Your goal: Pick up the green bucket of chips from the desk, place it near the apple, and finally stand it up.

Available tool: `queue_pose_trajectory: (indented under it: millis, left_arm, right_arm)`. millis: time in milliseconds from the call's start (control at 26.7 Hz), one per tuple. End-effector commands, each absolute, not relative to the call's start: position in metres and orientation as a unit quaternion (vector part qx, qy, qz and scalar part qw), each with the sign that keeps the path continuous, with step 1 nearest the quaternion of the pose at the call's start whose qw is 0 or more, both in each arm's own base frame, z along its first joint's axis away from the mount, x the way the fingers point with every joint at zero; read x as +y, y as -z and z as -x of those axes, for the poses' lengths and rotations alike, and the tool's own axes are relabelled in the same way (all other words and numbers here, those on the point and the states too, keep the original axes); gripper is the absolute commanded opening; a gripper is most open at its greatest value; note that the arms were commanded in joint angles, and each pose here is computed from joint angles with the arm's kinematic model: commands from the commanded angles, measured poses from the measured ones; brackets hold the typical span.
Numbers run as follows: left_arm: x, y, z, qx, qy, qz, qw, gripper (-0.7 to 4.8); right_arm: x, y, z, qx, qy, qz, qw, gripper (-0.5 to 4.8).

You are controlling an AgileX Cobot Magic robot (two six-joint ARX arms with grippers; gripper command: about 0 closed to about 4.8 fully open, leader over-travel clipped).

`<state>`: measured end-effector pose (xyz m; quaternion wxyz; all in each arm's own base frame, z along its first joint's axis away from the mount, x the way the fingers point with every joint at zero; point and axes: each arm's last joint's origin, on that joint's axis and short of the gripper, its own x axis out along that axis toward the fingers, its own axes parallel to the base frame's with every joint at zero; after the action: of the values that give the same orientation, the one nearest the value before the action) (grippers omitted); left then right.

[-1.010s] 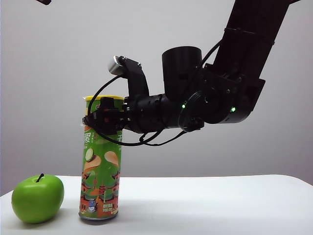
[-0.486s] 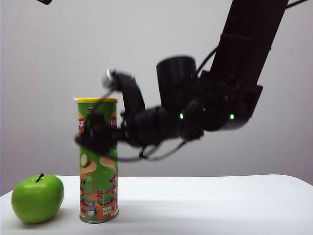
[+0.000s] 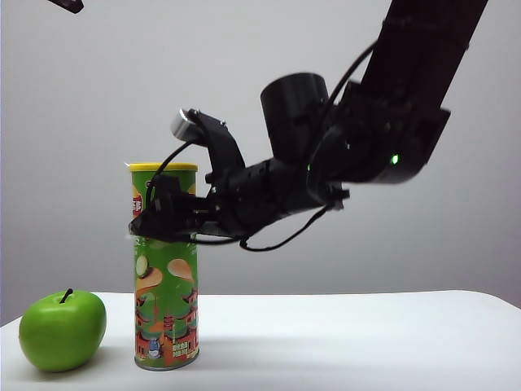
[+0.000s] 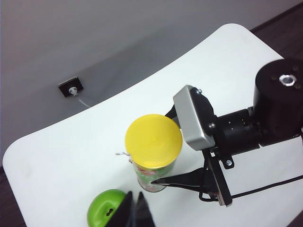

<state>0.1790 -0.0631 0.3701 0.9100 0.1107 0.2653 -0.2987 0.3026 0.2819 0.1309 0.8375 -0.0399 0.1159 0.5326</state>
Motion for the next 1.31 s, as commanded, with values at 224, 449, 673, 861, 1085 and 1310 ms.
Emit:
queue_pose_trajectory:
  millis: [224,449,673,861,1085,1310]
  left_arm:
    - [-0.063,-0.37,-0.177,0.274,0.303,-0.109,0.906,-0.05]
    - [-0.062,-0.368,-0.174,0.285,0.304,-0.112,0.902,-0.05]
    - [-0.055,-0.367,-0.155,0.302,0.307,-0.164,0.888,-0.05]
    - [-0.045,-0.372,-0.132,0.263,0.268,-0.176,0.91,-0.05]
    - [-0.031,-0.345,-0.095,0.191,0.19,-0.135,0.954,-0.05]
    - [-0.024,-0.313,-0.075,0.131,0.172,-0.043,0.975,-0.05]
  right_arm:
    - [0.265,-0.137,-0.287,0.211,-0.533,0.056,0.818,4.79]
    - [0.248,-0.154,-0.269,0.207,-0.527,0.057,0.822,4.79]
    - [0.217,-0.19,-0.25,0.241,-0.503,0.061,0.828,2.39]
    - [0.192,-0.22,-0.243,0.244,-0.48,0.057,0.841,-0.02]
    - [0.157,-0.278,-0.22,0.119,-0.403,0.051,0.906,-0.02]
    - [0.12,-0.303,-0.175,-0.004,-0.34,0.03,0.94,-0.02]
